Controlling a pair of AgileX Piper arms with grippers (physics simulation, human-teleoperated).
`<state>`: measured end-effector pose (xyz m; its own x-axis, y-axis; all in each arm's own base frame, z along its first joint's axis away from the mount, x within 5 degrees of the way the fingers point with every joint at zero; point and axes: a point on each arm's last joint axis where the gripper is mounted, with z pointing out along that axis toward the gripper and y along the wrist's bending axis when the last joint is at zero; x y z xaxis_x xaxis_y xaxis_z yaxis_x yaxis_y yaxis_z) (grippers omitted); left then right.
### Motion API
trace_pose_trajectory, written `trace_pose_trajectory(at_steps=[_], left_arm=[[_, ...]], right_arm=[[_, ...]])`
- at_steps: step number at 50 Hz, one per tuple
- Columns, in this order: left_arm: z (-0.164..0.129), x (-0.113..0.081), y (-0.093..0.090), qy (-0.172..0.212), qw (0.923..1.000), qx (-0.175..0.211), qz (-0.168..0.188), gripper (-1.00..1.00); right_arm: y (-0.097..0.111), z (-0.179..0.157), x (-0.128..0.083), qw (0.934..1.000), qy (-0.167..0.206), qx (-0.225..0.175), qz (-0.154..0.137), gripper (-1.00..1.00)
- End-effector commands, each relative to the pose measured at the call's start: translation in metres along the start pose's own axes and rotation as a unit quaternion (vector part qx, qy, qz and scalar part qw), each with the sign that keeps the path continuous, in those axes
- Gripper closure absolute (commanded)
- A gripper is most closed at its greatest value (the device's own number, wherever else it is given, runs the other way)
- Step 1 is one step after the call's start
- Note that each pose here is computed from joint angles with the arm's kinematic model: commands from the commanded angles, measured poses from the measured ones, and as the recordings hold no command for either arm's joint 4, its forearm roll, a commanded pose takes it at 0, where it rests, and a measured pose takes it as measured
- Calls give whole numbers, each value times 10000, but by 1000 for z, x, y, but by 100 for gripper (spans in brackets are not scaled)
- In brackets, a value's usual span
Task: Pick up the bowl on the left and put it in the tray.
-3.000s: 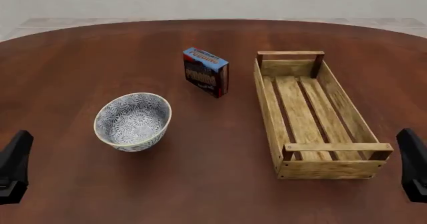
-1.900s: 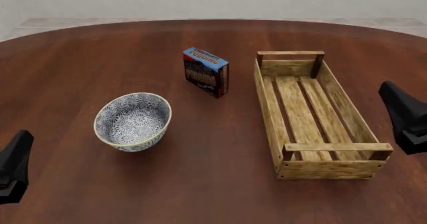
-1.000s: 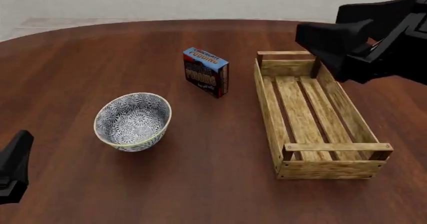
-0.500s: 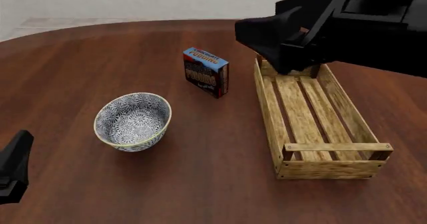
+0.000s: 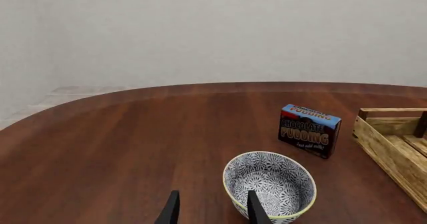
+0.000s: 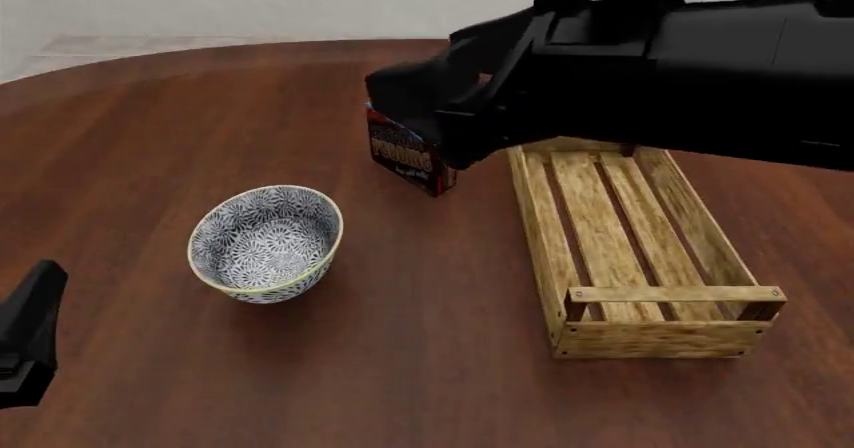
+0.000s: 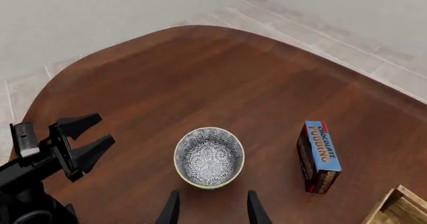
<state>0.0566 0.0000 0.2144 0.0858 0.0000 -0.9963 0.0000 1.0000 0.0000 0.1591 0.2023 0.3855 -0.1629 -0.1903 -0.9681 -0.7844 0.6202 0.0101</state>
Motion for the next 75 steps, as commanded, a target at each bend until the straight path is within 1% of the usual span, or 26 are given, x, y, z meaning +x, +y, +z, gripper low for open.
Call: trace_pose_trajectory(at_steps=[1, 9, 15, 23, 32, 42, 46, 52, 59, 62, 63, 64, 68, 71, 75], left_arm=[[0, 0, 0, 0, 10000, 0, 0, -100], [0, 0, 0, 0, 10000, 0, 0, -100], [0, 0, 0, 0, 10000, 0, 0, -100], [0, 0, 0, 0, 10000, 0, 0, -100], [0, 0, 0, 0, 10000, 0, 0, -100], [0, 0, 0, 0, 10000, 0, 0, -100], [0, 0, 0, 0, 10000, 0, 0, -100], [0, 0, 0, 0, 10000, 0, 0, -100], [0, 0, 0, 0, 10000, 0, 0, -100], [0, 0, 0, 0, 10000, 0, 0, -100], [0, 0, 0, 0, 10000, 0, 0, -100], [0, 0, 0, 0, 10000, 0, 0, -100], [0, 0, 0, 0, 10000, 0, 0, -100], [0, 0, 0, 0, 10000, 0, 0, -100], [0, 0, 0, 0, 10000, 0, 0, -100]], right_arm=[[13, 20, 4, 9996, 182, -219, -27, -100], [21, 36, 11, 9988, 356, -339, -88, -100], [32, 49, 17, 9975, 484, -506, -123, -100], [43, 63, 24, 9960, 609, -638, -148, -100], [55, 71, 26, 9946, 641, -800, -181, -100], [73, 82, 29, 9922, 679, -1026, -198, -100], [77, 83, 30, 9918, 681, -1066, -199, -100], [83, 91, 36, 9907, 752, -1122, -180, -100], [84, 101, 44, 9900, 850, -1114, -185, -100], [79, 108, 46, 9905, 902, -1020, -176, -100], [73, 111, 47, 9910, 919, -947, -220, -100], [74, 112, 48, 9909, 935, -956, -178, -100], [66, 120, 52, 9913, 1007, -833, -170, -100], [64, 125, 55, 9912, 1050, -792, -130, -100], [62, 133, 61, 9906, 1130, -757, -159, -100]])
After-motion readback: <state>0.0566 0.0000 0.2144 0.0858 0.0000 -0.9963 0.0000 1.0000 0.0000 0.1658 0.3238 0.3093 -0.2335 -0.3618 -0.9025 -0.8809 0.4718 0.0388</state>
